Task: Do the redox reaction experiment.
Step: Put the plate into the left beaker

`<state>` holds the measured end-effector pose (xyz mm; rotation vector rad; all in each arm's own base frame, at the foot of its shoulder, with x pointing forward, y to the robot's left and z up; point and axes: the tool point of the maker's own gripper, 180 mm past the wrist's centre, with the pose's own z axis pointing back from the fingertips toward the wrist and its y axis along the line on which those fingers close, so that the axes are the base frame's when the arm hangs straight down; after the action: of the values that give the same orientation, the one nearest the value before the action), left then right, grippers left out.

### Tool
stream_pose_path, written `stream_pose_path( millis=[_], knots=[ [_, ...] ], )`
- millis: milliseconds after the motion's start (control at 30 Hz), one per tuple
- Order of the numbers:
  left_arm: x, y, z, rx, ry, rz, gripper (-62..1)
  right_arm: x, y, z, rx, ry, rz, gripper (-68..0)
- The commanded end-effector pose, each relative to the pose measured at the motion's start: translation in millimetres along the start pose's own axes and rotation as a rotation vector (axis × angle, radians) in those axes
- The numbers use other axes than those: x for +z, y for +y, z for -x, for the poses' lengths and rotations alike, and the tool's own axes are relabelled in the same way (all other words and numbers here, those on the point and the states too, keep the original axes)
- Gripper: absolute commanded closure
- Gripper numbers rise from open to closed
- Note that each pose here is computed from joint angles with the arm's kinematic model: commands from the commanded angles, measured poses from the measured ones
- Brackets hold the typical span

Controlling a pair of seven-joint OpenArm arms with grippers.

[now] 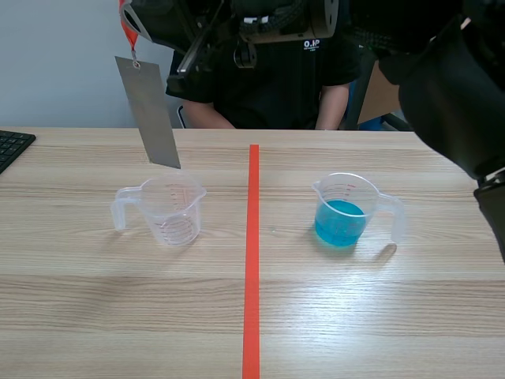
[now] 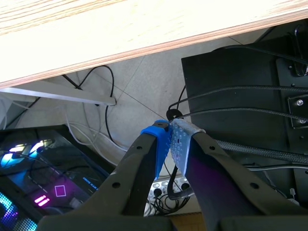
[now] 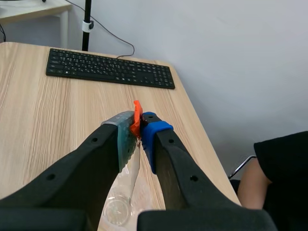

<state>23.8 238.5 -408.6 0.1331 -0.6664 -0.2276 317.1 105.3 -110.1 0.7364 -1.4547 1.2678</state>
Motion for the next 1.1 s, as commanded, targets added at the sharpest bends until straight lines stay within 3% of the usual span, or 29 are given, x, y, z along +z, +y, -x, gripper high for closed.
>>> stream_pose_path(
  millis=[0, 533, 800, 1067],
  knots=[
    [-0.8, -1.6, -5.4, 0.001, -0.021, 0.004, -4.7, 0.4, -5.1, -14.0, 0.027, -0.045, 0.0, -1.5],
    [-0.8, -1.6, -5.4, 0.001, -0.021, 0.004, -4.8, -19.2, -12.5, 13.4, -0.016, -0.02, 0.029, -1.5],
    [-0.8, -4.6, -5.6, 0.004, -0.023, 0.019, -16.2, -28.8, -5.6, 28.8, -0.04, -0.011, 0.008, -1.5],
    [-0.8, -5.9, -5.5, 0.005, -0.022, 0.025, -17.0, -35.3, 3.2, 51.7, -0.057, 0.021, -0.018, -1.5]
  ],
)
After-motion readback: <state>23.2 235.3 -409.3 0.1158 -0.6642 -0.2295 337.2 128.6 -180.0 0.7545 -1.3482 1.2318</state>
